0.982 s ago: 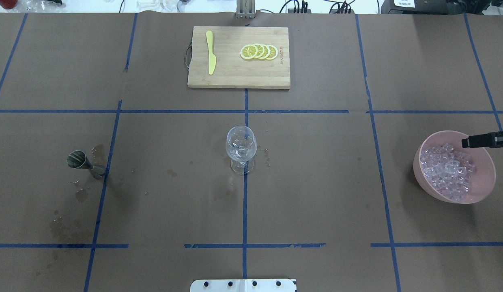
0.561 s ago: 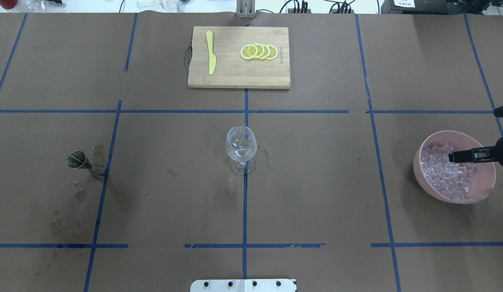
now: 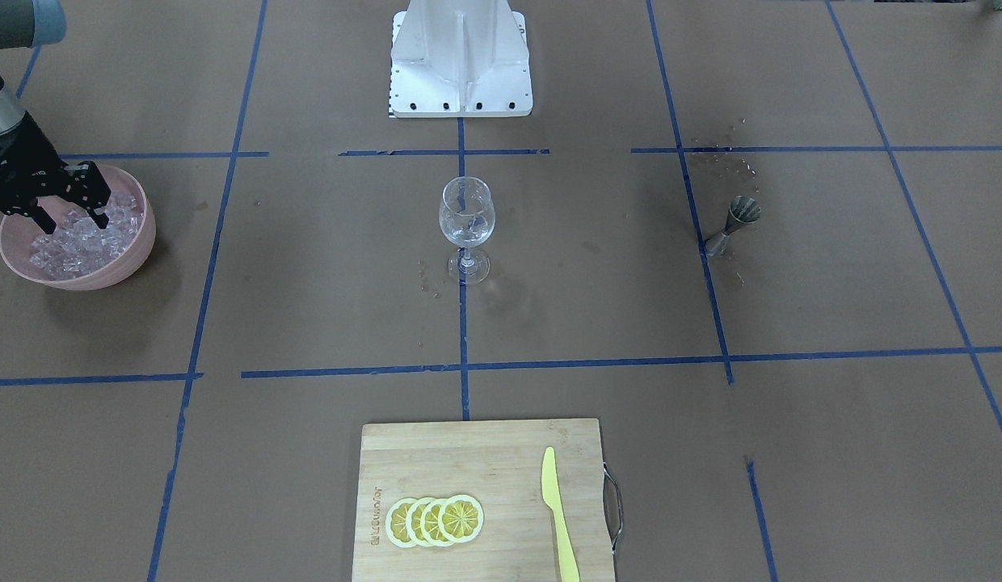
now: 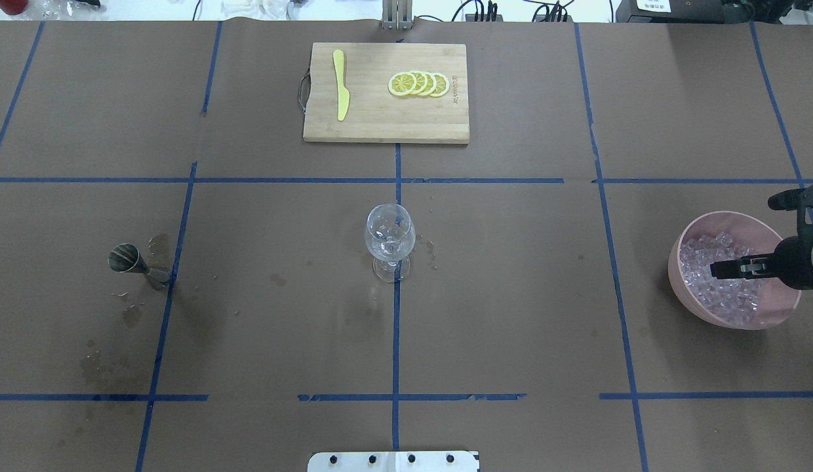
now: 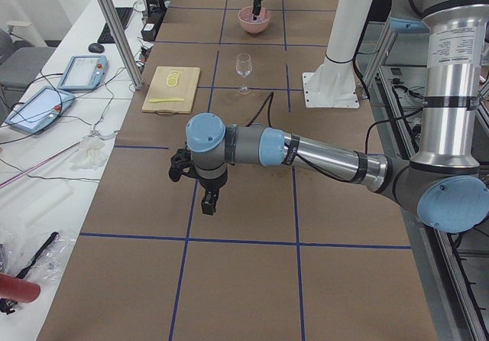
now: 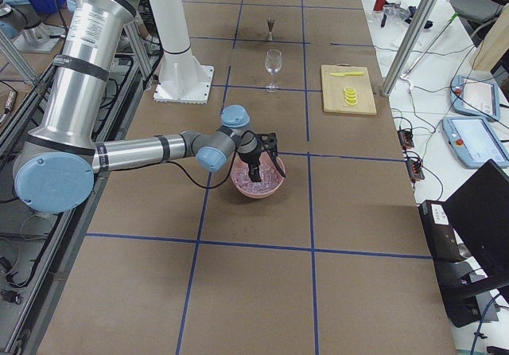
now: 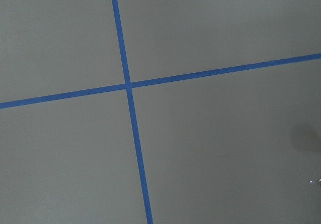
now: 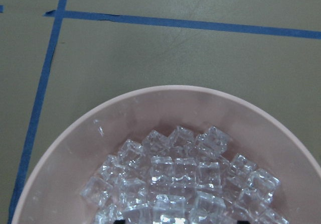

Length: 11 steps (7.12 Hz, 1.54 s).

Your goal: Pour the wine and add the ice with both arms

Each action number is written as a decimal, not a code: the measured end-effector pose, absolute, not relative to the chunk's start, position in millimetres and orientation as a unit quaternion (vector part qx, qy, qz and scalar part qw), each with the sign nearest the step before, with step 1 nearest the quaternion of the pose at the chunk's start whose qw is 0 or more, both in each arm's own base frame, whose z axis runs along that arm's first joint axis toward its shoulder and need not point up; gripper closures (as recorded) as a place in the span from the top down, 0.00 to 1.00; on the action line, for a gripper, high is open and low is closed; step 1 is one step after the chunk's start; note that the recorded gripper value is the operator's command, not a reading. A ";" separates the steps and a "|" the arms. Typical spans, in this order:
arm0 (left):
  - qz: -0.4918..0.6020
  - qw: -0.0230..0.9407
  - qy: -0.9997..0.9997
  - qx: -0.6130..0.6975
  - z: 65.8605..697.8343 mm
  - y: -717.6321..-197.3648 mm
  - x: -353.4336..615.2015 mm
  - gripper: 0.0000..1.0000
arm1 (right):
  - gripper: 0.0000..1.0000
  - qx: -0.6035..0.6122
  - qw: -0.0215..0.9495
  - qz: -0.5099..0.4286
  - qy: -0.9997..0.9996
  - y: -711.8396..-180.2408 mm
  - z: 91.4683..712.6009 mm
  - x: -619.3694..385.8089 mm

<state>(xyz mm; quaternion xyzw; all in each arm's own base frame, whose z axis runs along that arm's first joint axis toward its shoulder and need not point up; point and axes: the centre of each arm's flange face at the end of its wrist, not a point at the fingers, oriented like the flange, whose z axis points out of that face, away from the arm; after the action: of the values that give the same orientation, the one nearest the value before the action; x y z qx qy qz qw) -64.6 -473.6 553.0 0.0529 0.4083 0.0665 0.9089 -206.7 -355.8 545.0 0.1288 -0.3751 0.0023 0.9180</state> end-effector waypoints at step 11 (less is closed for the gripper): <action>0.068 0.909 0.408 0.056 550.8 -474.6 -64.9 1.00 | 0.00 0.140 0.893 -0.031 -0.427 -407.2 330.1 -263.3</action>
<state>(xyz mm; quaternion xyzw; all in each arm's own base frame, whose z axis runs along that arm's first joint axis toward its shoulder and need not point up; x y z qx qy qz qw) -64.9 -474.6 550.8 0.0558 0.4076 0.0681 0.9089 -263.3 -407.2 330.1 0.1404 -0.4266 -0.0314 0.8929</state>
